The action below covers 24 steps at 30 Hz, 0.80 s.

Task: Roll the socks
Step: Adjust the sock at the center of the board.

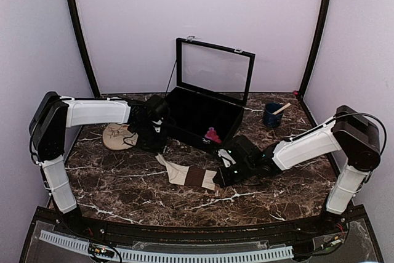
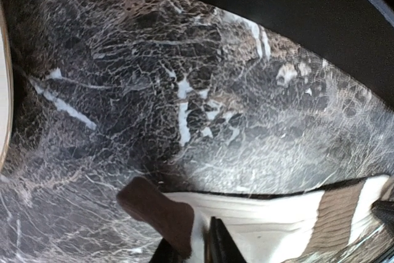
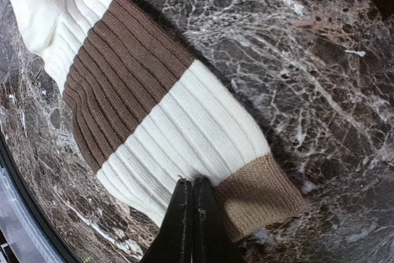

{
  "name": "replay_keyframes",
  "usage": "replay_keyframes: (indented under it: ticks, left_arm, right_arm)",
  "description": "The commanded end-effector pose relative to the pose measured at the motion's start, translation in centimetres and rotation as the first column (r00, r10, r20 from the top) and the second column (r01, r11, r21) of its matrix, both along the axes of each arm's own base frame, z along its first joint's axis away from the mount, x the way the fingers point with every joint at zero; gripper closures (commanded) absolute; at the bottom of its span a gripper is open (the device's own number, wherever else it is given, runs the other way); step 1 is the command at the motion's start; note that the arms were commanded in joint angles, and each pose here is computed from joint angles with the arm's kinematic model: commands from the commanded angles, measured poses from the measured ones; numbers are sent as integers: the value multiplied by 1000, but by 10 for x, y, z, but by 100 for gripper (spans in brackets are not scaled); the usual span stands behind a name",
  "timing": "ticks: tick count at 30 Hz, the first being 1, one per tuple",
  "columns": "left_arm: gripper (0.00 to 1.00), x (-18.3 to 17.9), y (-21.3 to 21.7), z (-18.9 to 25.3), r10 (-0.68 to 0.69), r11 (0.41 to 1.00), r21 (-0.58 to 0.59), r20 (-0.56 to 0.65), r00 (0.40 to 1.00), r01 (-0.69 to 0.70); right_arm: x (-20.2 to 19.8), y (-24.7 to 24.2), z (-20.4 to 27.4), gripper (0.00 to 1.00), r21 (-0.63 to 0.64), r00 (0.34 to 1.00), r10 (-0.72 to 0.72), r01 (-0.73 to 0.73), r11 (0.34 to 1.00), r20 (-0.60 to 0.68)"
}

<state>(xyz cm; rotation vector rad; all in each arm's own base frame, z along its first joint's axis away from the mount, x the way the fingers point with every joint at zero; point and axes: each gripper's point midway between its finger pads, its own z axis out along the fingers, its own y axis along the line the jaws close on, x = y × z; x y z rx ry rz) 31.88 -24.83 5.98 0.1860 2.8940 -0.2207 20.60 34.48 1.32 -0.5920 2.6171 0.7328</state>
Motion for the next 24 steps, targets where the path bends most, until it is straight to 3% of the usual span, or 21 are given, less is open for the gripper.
replay_keyframes:
  ticks: [1, 11, 20, 24]
  left_arm:
    - [88, -9, 13, 7, 9, 1000, 29, -9, 1000, -8]
    - [89, -33, 36, 14, 90, 996, 8, 12, 996, -90]
    - [67, -60, 52, -9, 160, 986, -37, -8, 987, -160]
    - [63, -63, 55, -15, 182, 982, -55, 5, 983, -181]
  right_arm:
    - [-49, -74, -68, 100, -310, 977, -41, -26, 950, -208]
    - [-51, -75, -70, 100, -317, 975, -38, -35, 948, -221]
    - [-56, -78, -68, 100, -324, 971, -24, -55, 944, -237]
    - [-60, -76, -65, 100, -322, 967, 2, -87, 943, -255]
